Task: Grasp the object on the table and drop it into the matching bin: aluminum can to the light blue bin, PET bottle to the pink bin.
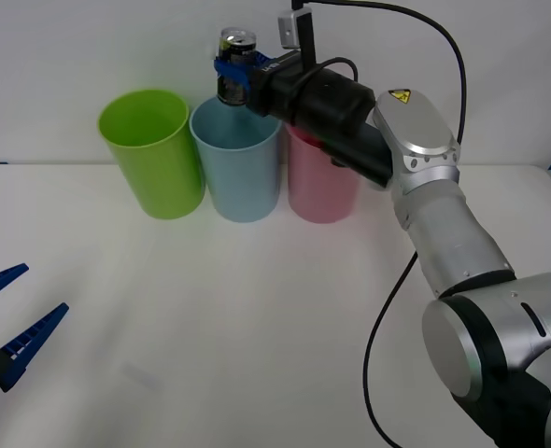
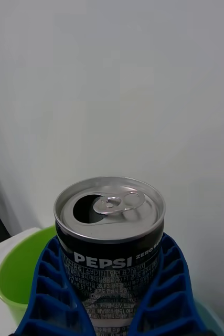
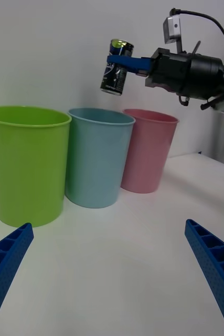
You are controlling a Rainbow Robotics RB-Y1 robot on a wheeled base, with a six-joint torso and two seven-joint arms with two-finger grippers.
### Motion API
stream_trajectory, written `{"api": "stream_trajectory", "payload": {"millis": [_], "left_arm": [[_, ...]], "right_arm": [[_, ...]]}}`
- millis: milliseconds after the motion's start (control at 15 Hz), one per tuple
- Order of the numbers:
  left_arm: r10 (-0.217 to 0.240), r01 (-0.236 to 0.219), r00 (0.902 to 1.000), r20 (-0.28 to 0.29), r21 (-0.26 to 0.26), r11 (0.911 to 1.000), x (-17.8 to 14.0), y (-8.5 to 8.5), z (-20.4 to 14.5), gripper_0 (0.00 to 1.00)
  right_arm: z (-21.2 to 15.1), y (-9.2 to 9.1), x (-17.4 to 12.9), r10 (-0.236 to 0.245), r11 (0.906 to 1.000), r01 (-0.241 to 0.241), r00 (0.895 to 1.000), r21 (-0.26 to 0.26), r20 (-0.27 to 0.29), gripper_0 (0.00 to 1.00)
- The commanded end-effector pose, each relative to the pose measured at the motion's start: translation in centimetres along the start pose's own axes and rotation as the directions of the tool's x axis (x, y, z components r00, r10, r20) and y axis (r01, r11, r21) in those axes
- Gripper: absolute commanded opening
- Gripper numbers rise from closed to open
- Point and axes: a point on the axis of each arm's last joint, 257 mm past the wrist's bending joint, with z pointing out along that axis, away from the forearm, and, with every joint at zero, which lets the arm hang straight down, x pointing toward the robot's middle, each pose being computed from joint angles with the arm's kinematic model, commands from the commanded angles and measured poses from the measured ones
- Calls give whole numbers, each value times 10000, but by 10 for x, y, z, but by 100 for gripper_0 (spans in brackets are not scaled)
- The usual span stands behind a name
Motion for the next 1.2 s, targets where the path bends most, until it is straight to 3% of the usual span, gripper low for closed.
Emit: {"api": "stream_trajectory", "payload": {"millis": [67, 333, 400, 467, 533, 1067, 1200], "left_arm": [[0, 0, 10000, 0, 0, 10000, 0, 0, 0, 100], [0, 0, 10000, 0, 0, 10000, 0, 0, 0, 100], [0, 0, 10000, 0, 0, 10000, 0, 0, 0, 100], [0, 0, 10000, 0, 0, 10000, 0, 0, 0, 100], [0, 0, 10000, 0, 0, 10000, 0, 0, 0, 100], [0, 0, 10000, 0, 0, 10000, 0, 0, 0, 100], [0, 0, 10000, 0, 0, 10000, 0, 0, 0, 100]], "right_arm": [[5, 3, 0, -57, 9999, 57, 10000, 117, 42, 0], [5, -1, 1, -275, 9993, 273, 9996, 271, 42, 1], [5, 0, 1, -313, 9991, 312, 9995, 276, 35, 7], [5, -1, 0, -400, 9988, 398, 9992, 300, 45, 83], [5, -2, 1, -420, 9986, 419, 9991, 322, 36, 100], [-2, -8, 1, -627, 9975, 625, 9980, 337, 71, 100], [-8, -8, 6, -569, 9983, 568, 9984, 143, 52, 100]]}}
